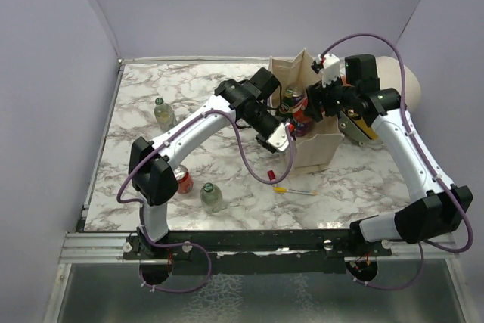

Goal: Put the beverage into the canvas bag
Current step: Place the drink in the canvas bag.

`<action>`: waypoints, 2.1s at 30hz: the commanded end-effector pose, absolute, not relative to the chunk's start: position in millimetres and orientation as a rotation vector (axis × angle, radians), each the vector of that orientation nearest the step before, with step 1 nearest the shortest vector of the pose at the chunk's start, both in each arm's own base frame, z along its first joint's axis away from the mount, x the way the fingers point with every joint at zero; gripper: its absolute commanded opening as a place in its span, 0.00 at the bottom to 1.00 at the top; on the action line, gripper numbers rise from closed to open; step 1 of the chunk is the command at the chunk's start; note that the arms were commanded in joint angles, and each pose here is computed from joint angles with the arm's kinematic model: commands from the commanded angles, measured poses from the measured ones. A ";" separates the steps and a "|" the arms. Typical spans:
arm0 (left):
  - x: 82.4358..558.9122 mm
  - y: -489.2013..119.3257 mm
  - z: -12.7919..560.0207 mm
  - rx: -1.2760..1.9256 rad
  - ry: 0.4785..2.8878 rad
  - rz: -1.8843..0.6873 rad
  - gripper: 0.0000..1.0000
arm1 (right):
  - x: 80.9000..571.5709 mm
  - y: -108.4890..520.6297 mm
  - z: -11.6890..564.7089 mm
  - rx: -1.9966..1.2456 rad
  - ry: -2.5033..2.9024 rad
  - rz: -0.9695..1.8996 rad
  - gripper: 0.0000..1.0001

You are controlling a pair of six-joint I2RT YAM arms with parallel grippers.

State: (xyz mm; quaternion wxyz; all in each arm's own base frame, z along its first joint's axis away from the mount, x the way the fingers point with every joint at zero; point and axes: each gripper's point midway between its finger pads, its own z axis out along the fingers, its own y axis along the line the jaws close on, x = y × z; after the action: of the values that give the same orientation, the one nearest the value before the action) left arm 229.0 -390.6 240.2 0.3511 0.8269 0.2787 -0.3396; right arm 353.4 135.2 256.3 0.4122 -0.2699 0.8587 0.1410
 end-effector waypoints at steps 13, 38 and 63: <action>191.7 -386.2 218.3 2.300 0.427 -0.854 0.27 | 352.4 121.9 266.7 -0.839 1.982 0.202 0.08; 185.1 -393.6 195.8 2.332 0.253 -0.875 0.21 | 339.1 125.9 225.6 -1.075 1.988 0.219 0.08; 206.6 -406.0 213.9 2.251 0.307 -0.732 0.18 | 362.1 158.8 225.1 -1.106 2.042 0.240 0.06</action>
State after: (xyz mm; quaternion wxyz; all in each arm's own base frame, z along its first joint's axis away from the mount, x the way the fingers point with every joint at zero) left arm 204.3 -402.7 205.6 0.3538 0.8770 0.1230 -0.3009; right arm 343.1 152.5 184.5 0.3401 -0.4538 0.8168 0.1058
